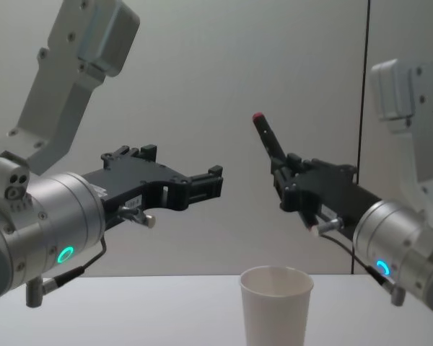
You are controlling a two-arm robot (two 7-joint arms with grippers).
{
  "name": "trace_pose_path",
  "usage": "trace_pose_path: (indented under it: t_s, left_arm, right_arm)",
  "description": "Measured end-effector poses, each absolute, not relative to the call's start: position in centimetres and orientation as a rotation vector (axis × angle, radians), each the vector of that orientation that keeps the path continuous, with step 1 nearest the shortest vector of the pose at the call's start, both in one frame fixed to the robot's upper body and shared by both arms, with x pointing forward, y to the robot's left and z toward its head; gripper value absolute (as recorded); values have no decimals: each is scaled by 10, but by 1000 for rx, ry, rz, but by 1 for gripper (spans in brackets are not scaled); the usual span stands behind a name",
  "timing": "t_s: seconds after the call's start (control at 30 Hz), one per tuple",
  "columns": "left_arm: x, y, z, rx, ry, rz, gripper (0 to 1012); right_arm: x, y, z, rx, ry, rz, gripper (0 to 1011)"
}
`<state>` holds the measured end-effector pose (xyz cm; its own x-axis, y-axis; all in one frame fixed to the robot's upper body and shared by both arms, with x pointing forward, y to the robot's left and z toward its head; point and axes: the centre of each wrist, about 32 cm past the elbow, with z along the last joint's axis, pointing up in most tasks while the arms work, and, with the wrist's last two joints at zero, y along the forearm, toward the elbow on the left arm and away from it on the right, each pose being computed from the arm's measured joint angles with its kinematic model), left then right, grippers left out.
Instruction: Place the pen into the pen holder.
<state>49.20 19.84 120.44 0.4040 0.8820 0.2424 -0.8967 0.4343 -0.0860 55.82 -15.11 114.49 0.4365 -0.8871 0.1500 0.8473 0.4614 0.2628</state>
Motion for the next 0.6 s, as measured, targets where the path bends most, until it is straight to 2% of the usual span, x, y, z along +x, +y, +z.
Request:
trace_pose_path:
  t_s: [0.6]
  left_arm:
    - [492, 198, 1204, 61, -268, 1124, 1000]
  right_arm:
    - [568, -144, 1125, 106, -249, -1069, 177]
